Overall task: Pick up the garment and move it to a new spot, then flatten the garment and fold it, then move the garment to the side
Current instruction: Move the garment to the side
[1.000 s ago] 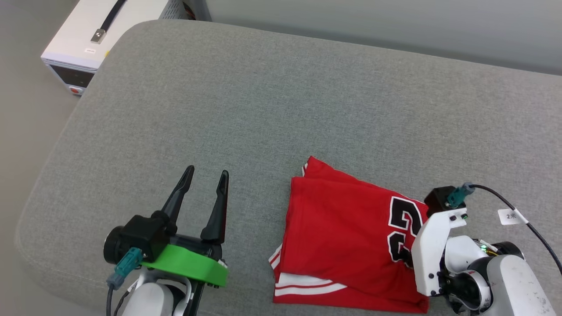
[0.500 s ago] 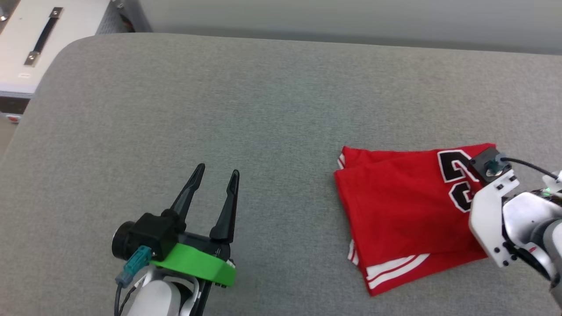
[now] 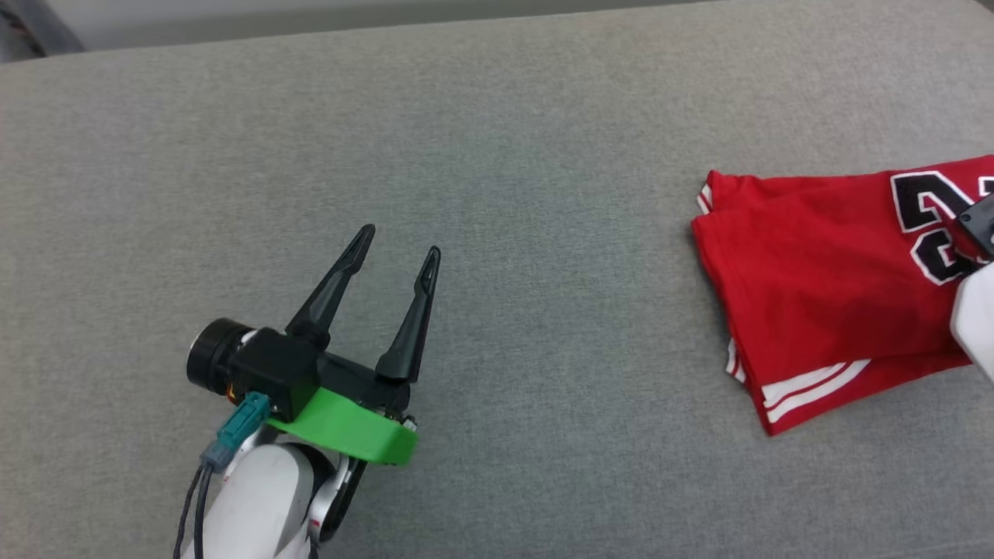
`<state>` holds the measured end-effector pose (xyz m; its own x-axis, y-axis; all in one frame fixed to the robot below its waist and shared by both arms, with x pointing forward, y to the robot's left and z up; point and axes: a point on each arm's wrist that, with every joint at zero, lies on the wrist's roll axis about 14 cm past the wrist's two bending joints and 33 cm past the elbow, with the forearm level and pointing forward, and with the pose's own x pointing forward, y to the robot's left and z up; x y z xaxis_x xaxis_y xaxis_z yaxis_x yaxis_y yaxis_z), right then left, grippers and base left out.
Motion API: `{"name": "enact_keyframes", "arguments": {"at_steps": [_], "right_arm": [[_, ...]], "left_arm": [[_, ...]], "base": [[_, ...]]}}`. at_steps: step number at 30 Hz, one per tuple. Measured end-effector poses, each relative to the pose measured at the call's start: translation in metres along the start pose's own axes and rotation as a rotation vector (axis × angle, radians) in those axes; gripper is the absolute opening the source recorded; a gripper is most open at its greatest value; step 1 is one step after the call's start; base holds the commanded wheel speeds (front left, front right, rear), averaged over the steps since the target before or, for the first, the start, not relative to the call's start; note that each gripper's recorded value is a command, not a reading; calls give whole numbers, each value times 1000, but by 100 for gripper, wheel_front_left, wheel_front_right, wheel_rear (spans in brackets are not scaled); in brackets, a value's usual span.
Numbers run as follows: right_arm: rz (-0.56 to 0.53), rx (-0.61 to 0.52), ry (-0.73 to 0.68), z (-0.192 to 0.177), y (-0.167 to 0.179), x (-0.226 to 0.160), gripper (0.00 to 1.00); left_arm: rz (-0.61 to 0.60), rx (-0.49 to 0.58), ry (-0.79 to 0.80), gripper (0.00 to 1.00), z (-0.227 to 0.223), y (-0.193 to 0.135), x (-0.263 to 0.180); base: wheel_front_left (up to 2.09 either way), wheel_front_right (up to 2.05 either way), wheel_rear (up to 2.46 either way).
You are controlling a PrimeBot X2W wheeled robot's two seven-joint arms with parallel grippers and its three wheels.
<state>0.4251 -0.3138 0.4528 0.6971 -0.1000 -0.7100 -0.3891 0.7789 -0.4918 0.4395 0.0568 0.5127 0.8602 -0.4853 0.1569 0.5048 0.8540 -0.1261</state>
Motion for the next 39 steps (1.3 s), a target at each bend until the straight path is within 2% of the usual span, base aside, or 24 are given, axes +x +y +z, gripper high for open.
{"name": "enact_keyframes", "arguments": {"at_steps": [11,17,24,32,33,34,35,39], "right_arm": [[-203,75,63,-64,-79,9,0],[-298,110,113,-91,-112,15,0],[-365,138,155,-113,-131,23,0],[-391,144,139,-111,-136,35,0],[-396,144,138,-111,-137,35,7],[-403,144,141,-112,-139,34,73],[-414,140,141,-112,-143,32,100],[-450,139,99,-104,-154,26,100]], "left_arm": [[-161,-22,13,100,-31,-26,37],[-205,-38,12,100,-46,-31,48],[-228,-64,16,100,-61,-32,55],[-219,-62,26,100,-63,-28,52],[-215,-60,24,100,-62,-27,51],[-212,-58,22,100,-60,-27,51],[-208,-57,20,100,-58,-26,50],[-197,-52,7,100,-50,-26,50]], "base": [[0,0,0],[0,0,0],[0,0,0],[0,0,0],[0,0,0],[0,0,0],[0,0,0],[0,0,0]]}}
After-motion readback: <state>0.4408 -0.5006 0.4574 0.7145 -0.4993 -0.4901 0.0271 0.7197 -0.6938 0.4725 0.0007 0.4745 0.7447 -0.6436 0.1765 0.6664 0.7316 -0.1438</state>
